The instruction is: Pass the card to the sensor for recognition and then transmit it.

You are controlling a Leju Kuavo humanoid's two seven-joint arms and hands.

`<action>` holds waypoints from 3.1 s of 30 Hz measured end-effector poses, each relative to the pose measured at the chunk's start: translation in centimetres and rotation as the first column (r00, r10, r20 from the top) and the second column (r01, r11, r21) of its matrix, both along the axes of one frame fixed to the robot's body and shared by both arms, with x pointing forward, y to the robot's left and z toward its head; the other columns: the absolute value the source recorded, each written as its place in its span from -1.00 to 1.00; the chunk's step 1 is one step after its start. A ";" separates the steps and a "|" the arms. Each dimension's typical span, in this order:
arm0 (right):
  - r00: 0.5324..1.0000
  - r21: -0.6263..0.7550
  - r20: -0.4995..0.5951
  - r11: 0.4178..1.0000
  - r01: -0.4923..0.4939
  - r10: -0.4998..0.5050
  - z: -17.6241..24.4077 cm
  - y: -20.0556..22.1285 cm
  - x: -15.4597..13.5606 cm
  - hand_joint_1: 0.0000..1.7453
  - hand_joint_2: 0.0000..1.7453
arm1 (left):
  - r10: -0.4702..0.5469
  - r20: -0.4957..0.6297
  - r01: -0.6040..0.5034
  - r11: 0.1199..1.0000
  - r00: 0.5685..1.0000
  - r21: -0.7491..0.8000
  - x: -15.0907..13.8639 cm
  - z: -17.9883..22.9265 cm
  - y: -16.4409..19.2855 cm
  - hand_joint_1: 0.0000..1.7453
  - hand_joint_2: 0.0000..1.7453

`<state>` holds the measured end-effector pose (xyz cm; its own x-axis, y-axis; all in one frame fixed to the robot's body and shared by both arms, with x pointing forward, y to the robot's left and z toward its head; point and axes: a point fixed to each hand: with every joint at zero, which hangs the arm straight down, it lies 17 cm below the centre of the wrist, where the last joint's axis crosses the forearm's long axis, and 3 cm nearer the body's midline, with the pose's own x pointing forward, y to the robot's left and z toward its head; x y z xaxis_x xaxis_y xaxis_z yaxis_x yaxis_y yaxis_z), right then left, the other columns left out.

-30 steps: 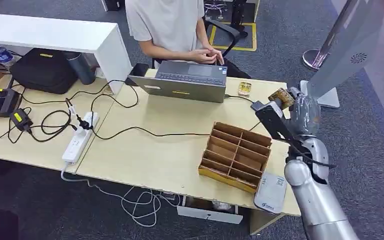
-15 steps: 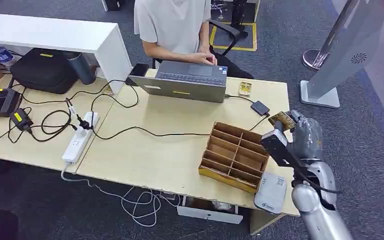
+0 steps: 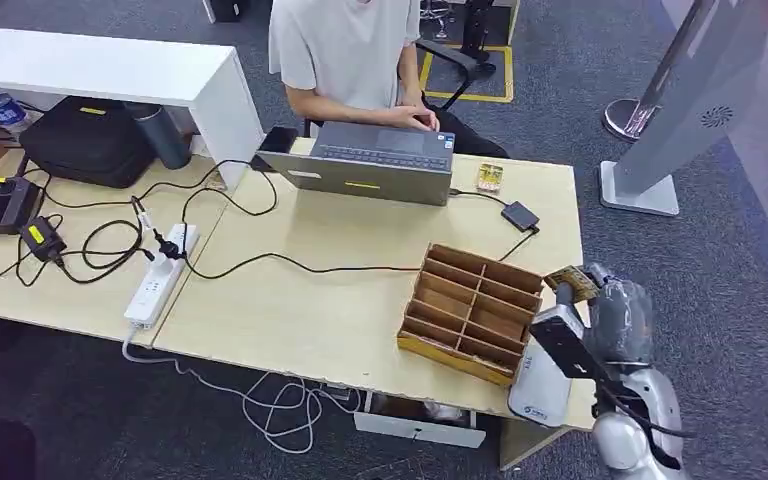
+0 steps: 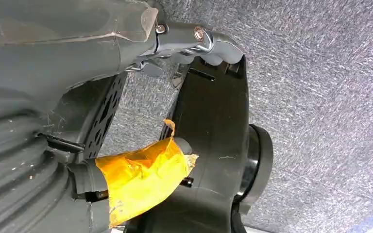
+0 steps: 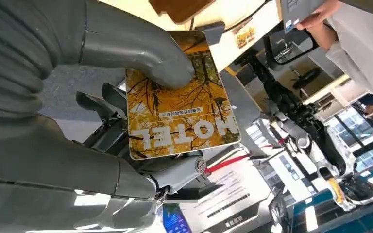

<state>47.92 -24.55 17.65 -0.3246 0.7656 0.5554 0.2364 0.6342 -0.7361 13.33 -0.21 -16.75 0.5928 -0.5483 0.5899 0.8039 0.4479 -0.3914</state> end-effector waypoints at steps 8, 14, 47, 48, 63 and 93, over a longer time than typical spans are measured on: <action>1.000 -0.003 -0.003 1.000 0.010 -0.010 -0.5 -0.6 -0.7 1.00 1.00 | 0.008 -0.001 -0.008 1.000 1.000 -0.008 0.1 0.1 -0.1 -1.00 1.00; 0.999 -0.004 -0.024 1.000 0.029 -0.029 -2.2 -1.3 -1.6 1.00 1.00 | 0.016 0.000 -0.016 1.000 1.000 -0.007 0.2 0.1 -0.1 -1.00 1.00; 0.963 -0.019 -0.244 0.993 0.114 -0.115 -13.2 -5.4 -5.7 1.00 1.00 | 0.041 0.024 -0.041 0.999 0.999 0.001 0.8 -0.1 0.1 -1.00 1.00; 0.961 -0.018 -0.252 0.994 0.112 -0.113 -13.6 -5.2 -5.8 1.00 1.00 | 0.041 0.024 -0.041 0.999 0.999 0.001 0.8 -0.1 0.1 -1.00 1.00; 0.952 -0.009 -0.294 0.996 0.085 -0.084 -15.8 -3.5 -6.1 1.00 1.00 | 0.039 0.025 -0.039 0.999 0.999 0.004 0.8 -0.2 0.2 -1.00 1.00; 0.976 -0.161 0.147 0.978 -0.134 0.158 15.0 14.7 9.0 1.00 1.00 | -0.028 -0.058 0.027 0.999 0.998 -0.018 -1.0 0.4 -0.2 -1.00 1.00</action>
<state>56.93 -9.82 32.65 -0.5138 0.7737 0.3706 0.2704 0.5561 -0.7859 12.29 -0.46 -16.30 0.6115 -0.5551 0.5638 0.7912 0.4191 -0.4455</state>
